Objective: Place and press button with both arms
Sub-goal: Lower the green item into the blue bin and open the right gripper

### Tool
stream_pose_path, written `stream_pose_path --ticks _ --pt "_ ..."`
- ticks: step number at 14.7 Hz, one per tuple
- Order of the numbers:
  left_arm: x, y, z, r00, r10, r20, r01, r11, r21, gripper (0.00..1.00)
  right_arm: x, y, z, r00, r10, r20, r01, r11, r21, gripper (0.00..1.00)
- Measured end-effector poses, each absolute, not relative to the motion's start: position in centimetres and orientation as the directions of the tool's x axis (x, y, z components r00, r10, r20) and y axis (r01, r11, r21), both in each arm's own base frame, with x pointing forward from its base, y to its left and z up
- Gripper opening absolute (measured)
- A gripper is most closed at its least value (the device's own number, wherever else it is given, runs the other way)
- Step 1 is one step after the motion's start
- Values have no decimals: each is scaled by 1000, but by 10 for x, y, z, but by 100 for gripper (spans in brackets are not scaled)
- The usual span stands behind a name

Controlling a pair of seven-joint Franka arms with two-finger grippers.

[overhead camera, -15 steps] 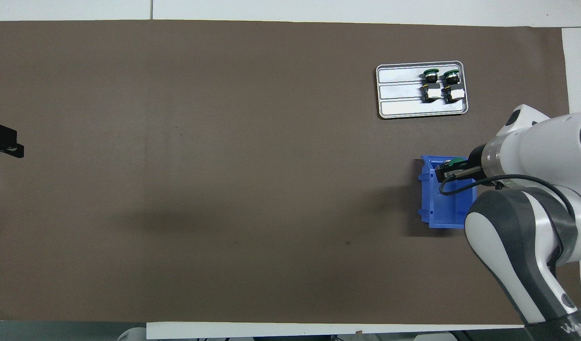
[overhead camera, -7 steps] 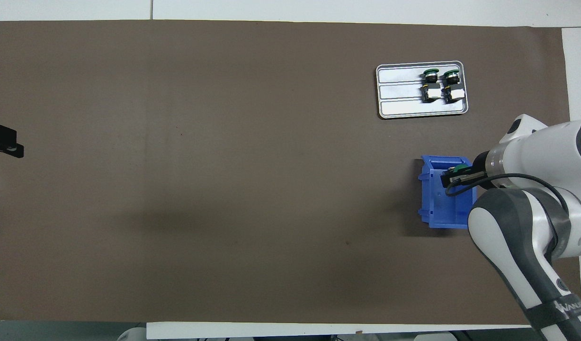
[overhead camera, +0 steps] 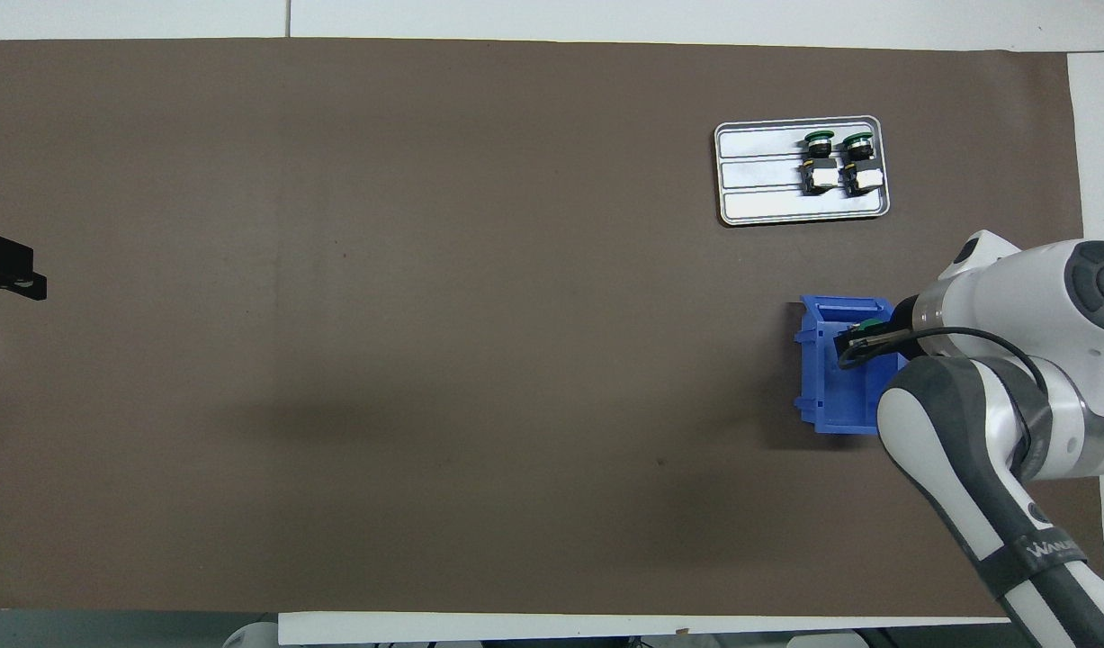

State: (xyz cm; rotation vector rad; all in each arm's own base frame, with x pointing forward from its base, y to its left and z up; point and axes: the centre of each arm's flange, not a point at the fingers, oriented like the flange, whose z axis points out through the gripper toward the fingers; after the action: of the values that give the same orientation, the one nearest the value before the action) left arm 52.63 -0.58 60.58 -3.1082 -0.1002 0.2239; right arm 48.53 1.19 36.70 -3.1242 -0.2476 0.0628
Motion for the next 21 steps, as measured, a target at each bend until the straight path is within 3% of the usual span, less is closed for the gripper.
stream_pose_path --ticks 4,12,21 --pt "526 -6 606 988 66 -142 62 -998 -28 100 482 12 345 987 158 -41 157 -988 -8 37" --pt "526 -7 605 988 53 -144 49 -998 -27 100 480 12 340 987 158 -37 157 -988 -8 37" --pt "526 -11 605 989 -8 -145 -11 -1000 -19 100 480 12 341 987 157 -36 157 -988 -7 46"
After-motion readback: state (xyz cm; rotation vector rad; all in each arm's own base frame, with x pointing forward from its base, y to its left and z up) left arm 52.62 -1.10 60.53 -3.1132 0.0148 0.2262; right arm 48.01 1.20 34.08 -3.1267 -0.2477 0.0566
